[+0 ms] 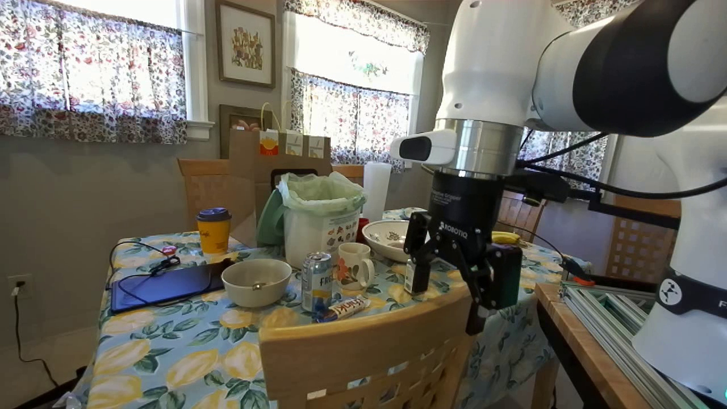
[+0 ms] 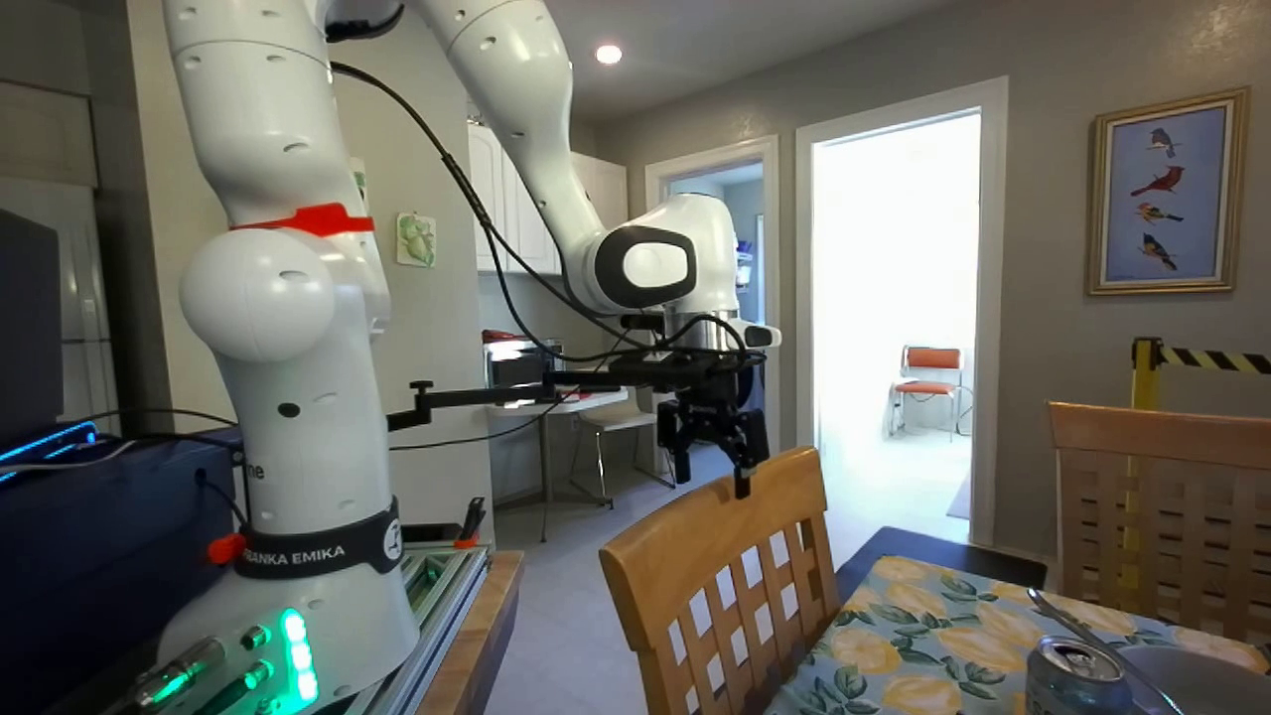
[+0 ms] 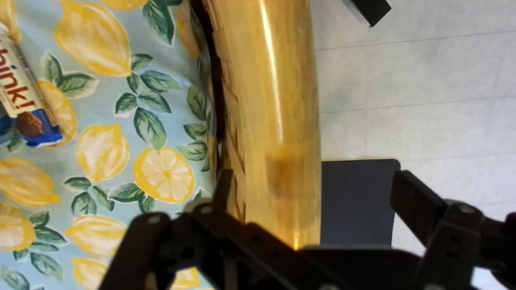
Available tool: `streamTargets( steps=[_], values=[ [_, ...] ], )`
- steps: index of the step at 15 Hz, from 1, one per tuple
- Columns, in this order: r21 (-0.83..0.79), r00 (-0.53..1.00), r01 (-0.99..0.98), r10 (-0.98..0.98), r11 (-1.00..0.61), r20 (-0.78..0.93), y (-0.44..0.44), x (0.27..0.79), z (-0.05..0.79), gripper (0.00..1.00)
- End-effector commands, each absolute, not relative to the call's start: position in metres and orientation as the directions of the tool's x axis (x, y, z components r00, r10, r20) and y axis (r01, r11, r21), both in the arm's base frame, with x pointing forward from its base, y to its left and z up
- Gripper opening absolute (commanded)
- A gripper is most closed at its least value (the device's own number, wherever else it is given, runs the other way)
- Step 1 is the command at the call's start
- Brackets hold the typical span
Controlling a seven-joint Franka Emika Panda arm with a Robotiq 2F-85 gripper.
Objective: Pull out the chair
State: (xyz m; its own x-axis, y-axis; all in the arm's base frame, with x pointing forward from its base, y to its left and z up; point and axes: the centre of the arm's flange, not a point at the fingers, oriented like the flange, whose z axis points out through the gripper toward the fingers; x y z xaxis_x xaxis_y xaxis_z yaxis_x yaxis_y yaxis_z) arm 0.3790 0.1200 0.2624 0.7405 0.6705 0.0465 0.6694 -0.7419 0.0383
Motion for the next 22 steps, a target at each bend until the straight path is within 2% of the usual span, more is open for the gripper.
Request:
streamTargets(
  steps=[1,2,10,12,22],
  values=[
    [0.059,0.748,0.658,0.661,-0.75,0.064,0.121,0.379,0.248,0.9],
    [0.06,0.747,0.658,0.661,-0.751,0.073,0.121,0.379,0.246,0.74],
    [0.062,0.757,0.641,0.643,-0.765,0.12,0.117,0.387,0.255,0.12],
    [0.063,0.757,0.64,0.643,-0.766,0.118,0.117,0.389,0.253,0.09],
    [-0.062,0.759,0.648,0.635,-0.76,0.146,0.133,0.379,0.266,0.09]
  ],
)
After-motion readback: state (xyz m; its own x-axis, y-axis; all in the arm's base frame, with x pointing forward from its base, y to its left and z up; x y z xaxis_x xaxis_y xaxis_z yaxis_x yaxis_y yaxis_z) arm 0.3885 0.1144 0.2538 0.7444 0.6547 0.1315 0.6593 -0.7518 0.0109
